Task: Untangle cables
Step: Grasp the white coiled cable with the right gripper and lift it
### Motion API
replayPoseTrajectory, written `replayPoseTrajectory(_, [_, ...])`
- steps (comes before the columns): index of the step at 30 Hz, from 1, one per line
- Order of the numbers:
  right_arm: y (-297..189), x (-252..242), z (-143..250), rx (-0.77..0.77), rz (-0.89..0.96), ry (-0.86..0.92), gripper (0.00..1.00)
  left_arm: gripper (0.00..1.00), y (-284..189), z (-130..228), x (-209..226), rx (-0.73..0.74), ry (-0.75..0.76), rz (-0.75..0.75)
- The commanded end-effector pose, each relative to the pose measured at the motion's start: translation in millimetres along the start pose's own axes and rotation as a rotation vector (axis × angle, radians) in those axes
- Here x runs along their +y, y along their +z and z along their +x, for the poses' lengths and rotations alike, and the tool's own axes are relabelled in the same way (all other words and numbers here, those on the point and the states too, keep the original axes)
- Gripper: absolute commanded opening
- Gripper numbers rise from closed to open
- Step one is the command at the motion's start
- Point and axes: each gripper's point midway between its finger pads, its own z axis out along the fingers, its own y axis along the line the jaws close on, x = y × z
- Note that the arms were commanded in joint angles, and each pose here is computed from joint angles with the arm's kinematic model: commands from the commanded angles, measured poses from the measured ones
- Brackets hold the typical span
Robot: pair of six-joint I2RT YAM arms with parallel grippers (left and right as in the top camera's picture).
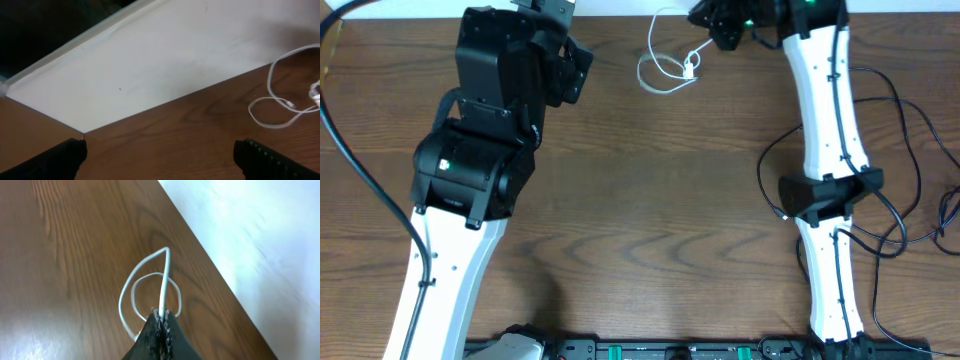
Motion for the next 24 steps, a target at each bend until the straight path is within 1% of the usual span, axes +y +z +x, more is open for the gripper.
replayPoseTrajectory(1, [-68,-3,-31,-0.038,0.127,-0.044,0.01,0.99,10,0,4,0.015,-0.017,-0.012])
replayPoseTrajectory(7, [-128,6,-7,0.117,0.237,0.01,0.01,0.99,21,2,0,0.027,-0.013,-0.009])
replayPoseTrajectory(11, [-157,12,-4,0.128,0.264,0.028,0.01,0.99,21,-1,1,0.015,-0.017,-0.013])
replayPoseTrajectory(15, [-182,6,13,0.19,0.328,0.067,0.01,0.99,21,2,2,0.025,-0.016,-0.017])
replayPoseTrajectory(22, [-217,-9,23,0.187,0.424,0.123,0.01,0.99,21,1,1,0.023,-0.032,-0.012])
replayPoseTrajectory(24, [-231,-10,23,0.177,0.452,0.128,0.01,0.99,21,0,-3,0.015,-0.035,0.014])
